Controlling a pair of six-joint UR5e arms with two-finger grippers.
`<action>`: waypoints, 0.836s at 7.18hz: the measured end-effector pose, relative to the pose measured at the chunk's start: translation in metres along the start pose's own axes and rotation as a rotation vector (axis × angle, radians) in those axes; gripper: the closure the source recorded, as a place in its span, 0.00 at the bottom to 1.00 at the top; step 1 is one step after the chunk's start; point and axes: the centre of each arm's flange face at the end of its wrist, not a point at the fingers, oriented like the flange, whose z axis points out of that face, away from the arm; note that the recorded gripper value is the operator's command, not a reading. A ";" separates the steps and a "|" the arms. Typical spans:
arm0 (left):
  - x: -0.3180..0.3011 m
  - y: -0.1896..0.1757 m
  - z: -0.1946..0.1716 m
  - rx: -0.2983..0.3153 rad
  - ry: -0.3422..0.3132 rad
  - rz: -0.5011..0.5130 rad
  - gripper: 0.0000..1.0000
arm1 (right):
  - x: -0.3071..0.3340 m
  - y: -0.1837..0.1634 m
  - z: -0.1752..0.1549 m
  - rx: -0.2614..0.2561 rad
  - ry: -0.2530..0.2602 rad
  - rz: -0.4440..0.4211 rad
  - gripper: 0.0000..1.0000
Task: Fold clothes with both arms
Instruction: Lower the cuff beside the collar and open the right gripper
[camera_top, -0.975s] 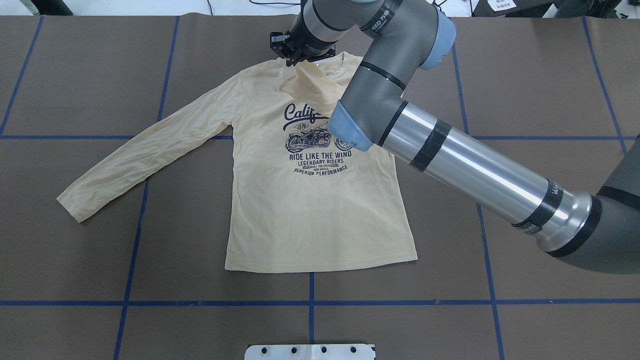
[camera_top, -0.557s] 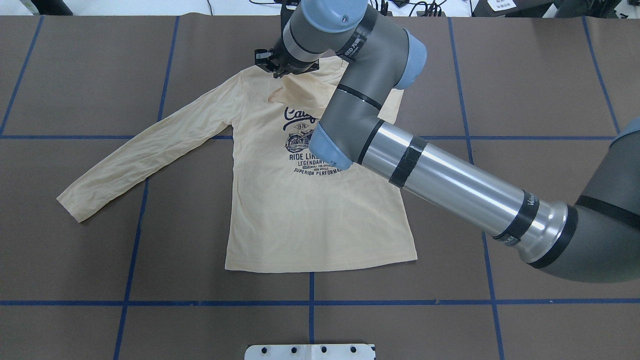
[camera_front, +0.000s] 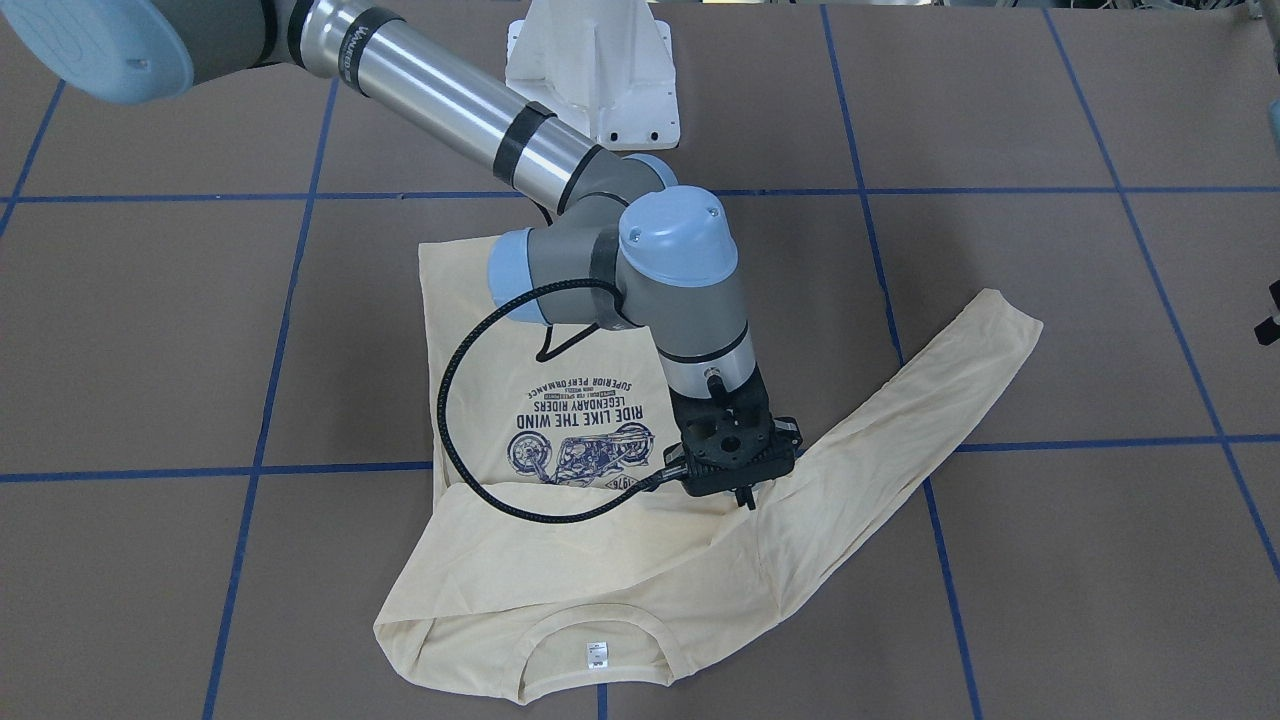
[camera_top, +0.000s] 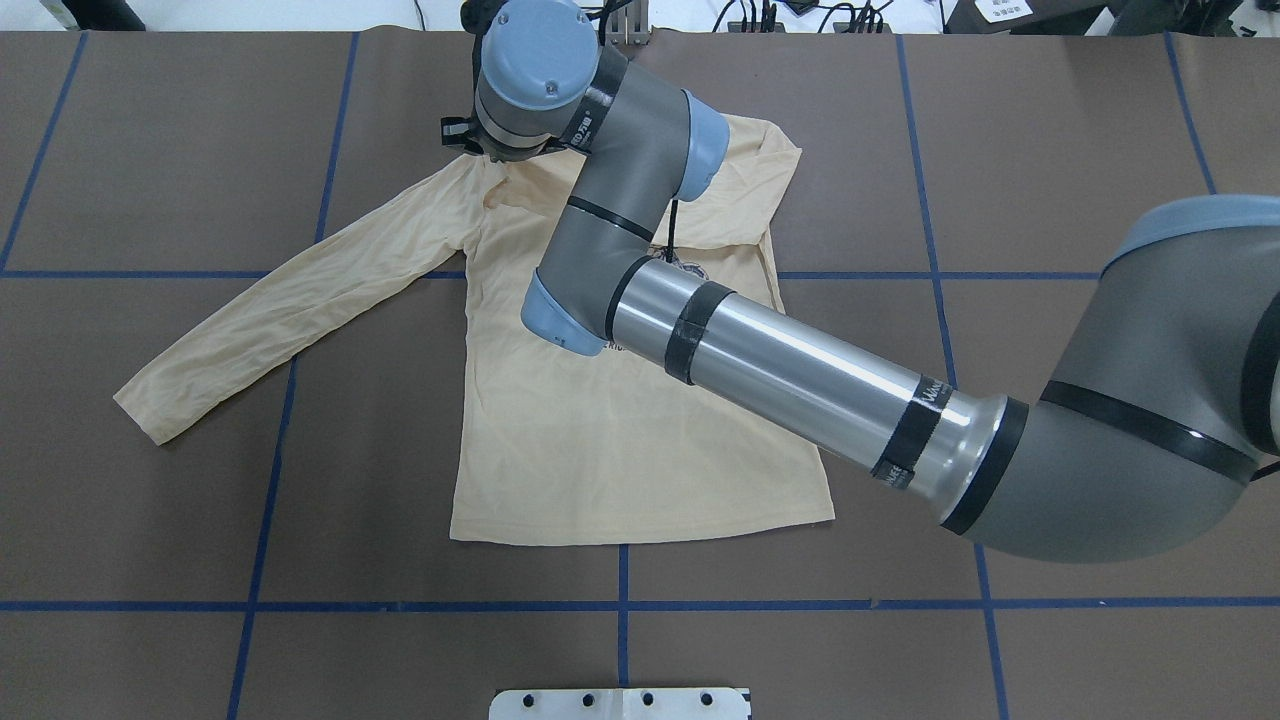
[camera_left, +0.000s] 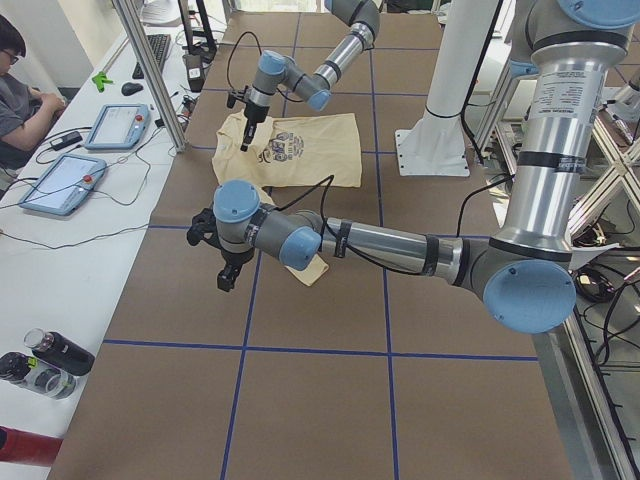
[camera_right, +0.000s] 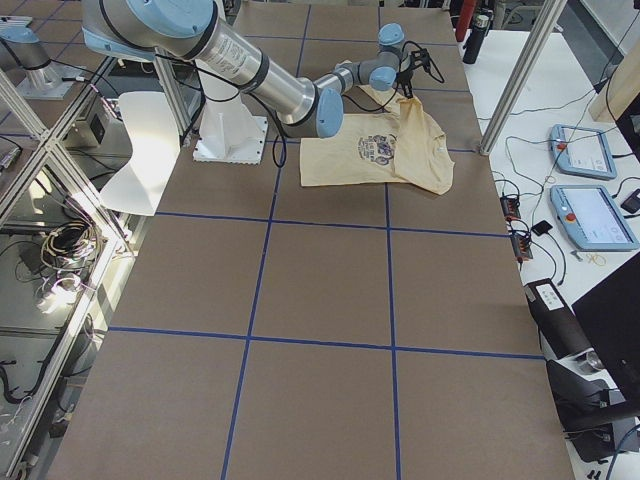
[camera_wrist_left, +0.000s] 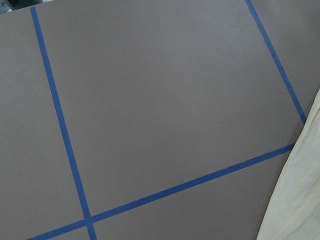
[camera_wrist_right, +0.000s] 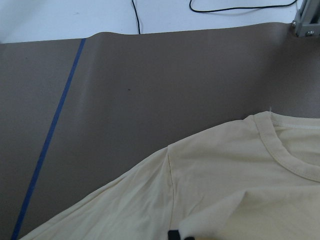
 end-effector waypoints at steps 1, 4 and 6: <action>-0.001 0.000 0.001 -0.001 0.000 -0.001 0.00 | -0.007 0.003 0.005 0.007 0.000 -0.005 0.00; -0.001 0.000 0.001 -0.001 0.000 -0.003 0.00 | -0.023 0.009 0.005 0.028 -0.005 -0.012 0.01; 0.002 -0.005 -0.001 0.015 0.005 -0.036 0.00 | -0.028 0.008 0.000 0.037 -0.014 0.006 0.01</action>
